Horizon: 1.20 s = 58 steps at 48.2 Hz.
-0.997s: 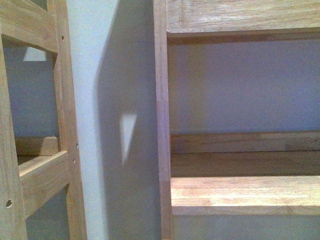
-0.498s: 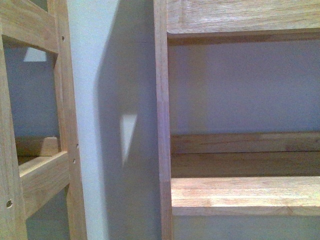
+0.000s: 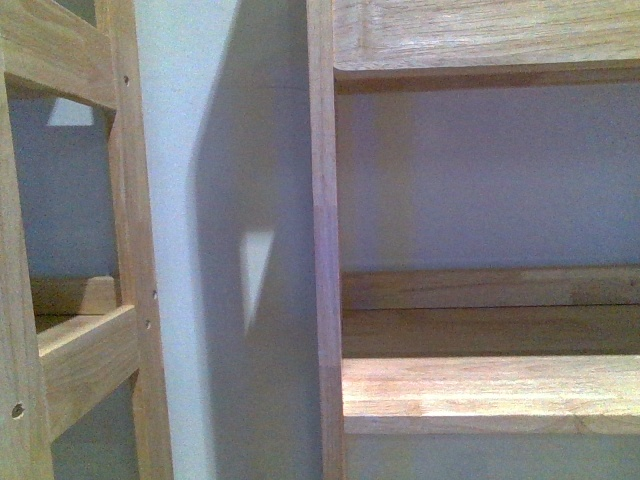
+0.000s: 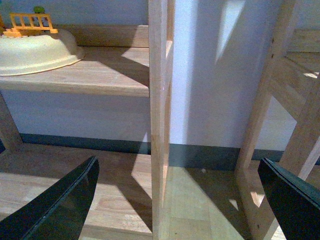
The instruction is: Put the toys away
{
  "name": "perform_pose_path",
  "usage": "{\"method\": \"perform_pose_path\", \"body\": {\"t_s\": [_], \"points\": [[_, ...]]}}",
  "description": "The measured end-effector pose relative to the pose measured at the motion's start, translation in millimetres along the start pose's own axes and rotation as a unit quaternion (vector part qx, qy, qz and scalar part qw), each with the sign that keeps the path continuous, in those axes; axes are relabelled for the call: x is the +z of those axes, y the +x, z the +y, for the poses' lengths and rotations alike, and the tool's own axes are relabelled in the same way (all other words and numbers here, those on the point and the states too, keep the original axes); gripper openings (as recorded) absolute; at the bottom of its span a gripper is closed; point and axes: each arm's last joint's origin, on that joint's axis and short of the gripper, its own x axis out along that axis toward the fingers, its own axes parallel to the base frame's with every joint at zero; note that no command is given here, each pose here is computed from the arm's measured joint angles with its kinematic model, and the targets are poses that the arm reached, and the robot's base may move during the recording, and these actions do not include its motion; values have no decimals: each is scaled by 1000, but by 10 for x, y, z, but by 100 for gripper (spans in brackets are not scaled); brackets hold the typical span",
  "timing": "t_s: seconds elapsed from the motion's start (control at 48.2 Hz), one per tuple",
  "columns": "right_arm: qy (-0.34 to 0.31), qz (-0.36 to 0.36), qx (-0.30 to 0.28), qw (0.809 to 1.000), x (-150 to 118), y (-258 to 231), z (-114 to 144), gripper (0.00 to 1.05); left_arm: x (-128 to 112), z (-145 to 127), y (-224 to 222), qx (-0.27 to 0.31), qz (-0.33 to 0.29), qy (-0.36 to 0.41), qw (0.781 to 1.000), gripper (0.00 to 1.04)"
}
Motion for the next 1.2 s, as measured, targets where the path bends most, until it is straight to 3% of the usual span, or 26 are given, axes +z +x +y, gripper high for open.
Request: {"method": "perform_pose_path", "body": {"t_s": [0.374, 1.204], "points": [[0, 0, 0, 1000, 0, 0, 0, 100, 0, 0, 0, 0, 0, 0, 1000, 99], [0, 0, 0, 1000, 0, 0, -1, 98, 0, 0, 0, 0, 0, 0, 1000, 99]]}}
